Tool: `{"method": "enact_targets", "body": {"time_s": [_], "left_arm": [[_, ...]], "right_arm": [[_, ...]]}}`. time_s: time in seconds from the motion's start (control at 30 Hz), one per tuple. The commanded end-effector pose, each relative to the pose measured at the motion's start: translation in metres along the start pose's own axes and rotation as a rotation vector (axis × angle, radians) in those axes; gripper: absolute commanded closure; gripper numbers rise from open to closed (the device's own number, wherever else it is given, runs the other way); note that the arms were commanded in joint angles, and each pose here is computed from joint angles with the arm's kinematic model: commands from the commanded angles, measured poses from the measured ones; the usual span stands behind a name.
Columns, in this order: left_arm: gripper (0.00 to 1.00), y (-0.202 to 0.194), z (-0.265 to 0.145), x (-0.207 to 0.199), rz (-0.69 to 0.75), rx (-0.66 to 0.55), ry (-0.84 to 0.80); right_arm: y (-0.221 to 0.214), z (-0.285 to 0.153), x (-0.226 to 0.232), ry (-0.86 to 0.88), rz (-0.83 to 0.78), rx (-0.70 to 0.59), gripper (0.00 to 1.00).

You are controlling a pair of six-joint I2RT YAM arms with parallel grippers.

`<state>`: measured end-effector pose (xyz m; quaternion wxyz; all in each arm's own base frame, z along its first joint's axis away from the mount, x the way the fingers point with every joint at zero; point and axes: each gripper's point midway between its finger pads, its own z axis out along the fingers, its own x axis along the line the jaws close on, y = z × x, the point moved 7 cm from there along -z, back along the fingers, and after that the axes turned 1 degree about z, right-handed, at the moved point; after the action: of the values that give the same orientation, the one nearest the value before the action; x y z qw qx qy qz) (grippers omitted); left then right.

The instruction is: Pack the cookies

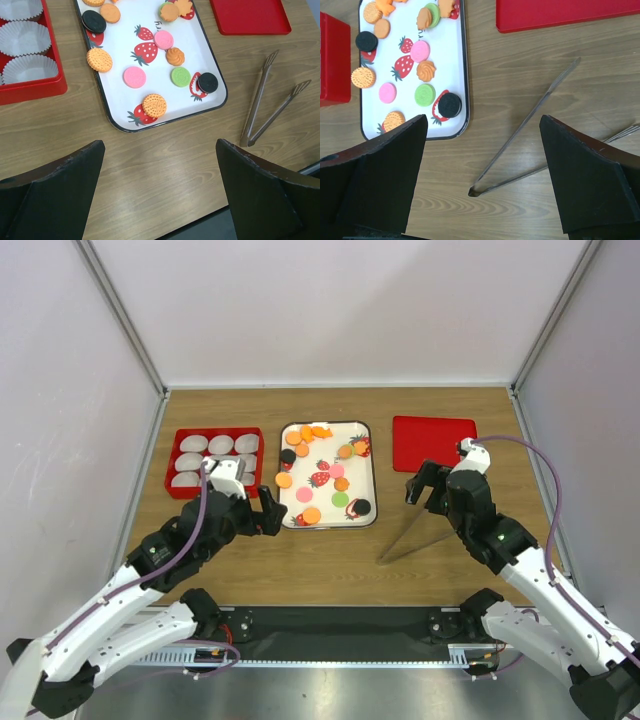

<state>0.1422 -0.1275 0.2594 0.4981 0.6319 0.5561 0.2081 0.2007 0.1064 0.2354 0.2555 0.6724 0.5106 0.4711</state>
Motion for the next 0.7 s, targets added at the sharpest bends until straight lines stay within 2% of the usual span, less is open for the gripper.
{"method": "enact_targets", "body": {"time_s": [0.0,0.43,0.67], "left_arm": [[0.00,0.005,0.003,-0.006,-0.024,-0.039,-0.030],[0.00,-0.009,0.034,-0.038,0.002,0.023,-0.103],[0.00,-0.048,0.061,-0.113,0.135,0.084,-0.213]], "right_arm": [[0.019,-0.010,0.003,0.003,-0.026,-0.046,0.00],[0.039,-0.035,0.005,0.038,-0.082,-0.060,0.00],[0.057,-0.050,0.006,0.019,-0.065,-0.098,0.00]]}}
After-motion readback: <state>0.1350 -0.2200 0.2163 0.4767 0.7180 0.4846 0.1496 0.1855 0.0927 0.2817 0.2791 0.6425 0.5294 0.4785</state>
